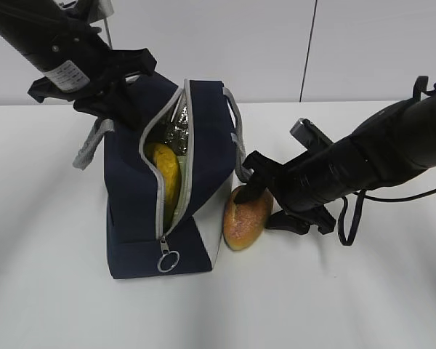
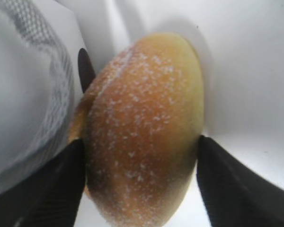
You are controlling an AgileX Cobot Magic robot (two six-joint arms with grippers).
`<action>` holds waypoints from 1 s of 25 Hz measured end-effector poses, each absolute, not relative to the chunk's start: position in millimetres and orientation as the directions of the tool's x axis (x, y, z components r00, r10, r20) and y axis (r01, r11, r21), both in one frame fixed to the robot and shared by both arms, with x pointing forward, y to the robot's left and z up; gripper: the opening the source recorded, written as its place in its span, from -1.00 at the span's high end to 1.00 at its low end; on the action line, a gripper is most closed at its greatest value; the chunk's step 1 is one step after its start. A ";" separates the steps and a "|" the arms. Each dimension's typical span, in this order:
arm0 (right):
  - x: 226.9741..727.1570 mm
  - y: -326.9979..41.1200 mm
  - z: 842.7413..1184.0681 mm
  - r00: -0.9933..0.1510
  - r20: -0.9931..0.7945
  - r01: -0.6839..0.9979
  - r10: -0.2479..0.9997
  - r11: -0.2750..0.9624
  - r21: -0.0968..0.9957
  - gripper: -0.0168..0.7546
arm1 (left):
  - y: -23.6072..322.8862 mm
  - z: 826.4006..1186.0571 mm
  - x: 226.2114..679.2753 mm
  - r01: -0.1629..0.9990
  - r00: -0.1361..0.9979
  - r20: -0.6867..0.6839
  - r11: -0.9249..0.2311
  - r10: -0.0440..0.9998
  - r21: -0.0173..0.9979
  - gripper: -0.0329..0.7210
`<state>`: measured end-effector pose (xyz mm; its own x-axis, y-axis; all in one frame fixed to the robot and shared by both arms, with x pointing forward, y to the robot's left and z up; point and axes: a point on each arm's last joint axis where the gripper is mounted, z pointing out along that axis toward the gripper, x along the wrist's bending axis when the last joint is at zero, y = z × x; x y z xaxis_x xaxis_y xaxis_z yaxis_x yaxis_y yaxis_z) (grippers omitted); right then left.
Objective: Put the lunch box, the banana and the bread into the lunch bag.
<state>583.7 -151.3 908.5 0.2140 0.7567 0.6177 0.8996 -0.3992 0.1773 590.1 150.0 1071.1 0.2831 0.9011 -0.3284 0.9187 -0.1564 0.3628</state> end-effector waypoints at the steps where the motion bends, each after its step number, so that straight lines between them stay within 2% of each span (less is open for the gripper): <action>1: 583.6 -151.2 908.3 0.214 0.618 0.900 0.756 -0.398 0.175 -0.32 | 150.0 1071.1 590.1 0.919 0.283 -0.328 -0.156 0.901 0.363 0.92; 4: 582.9 -150.7 908.3 0.206 0.618 0.906 0.758 -0.387 0.173 -0.06 | 150.0 1071.1 590.1 0.919 0.283 -0.327 -0.157 0.901 0.363 0.92; 7: 581.7 -154.1 907.7 0.171 0.607 0.924 0.776 -0.340 0.173 0.03 | 150.0 1071.0 590.1 0.919 0.283 -0.327 -0.157 0.901 0.362 0.92; 12: 581.4 -181.0 921.8 0.080 0.565 0.947 0.821 -0.239 0.215 0.05 | 150.1 1071.0 590.0 0.919 0.283 -0.328 -0.158 0.901 0.361 0.92; 20: 584.4 -253.1 985.4 0.090 0.566 0.862 0.819 -0.349 0.368 0.05 | 150.1 1071.0 590.0 0.919 0.283 -0.328 -0.158 0.901 0.361 0.92; 22: 584.1 -256.5 1004.0 0.051 0.574 0.844 0.817 -0.342 0.413 0.05 | 150.1 1071.0 590.0 0.919 0.283 -0.328 -0.158 0.901 0.361 0.92; 25: 585.4 -246.5 1029.1 -0.066 0.651 0.846 0.756 -0.303 0.438 0.05 | 150.1 1071.0 590.0 0.919 0.283 -0.328 -0.158 0.901 0.361 0.92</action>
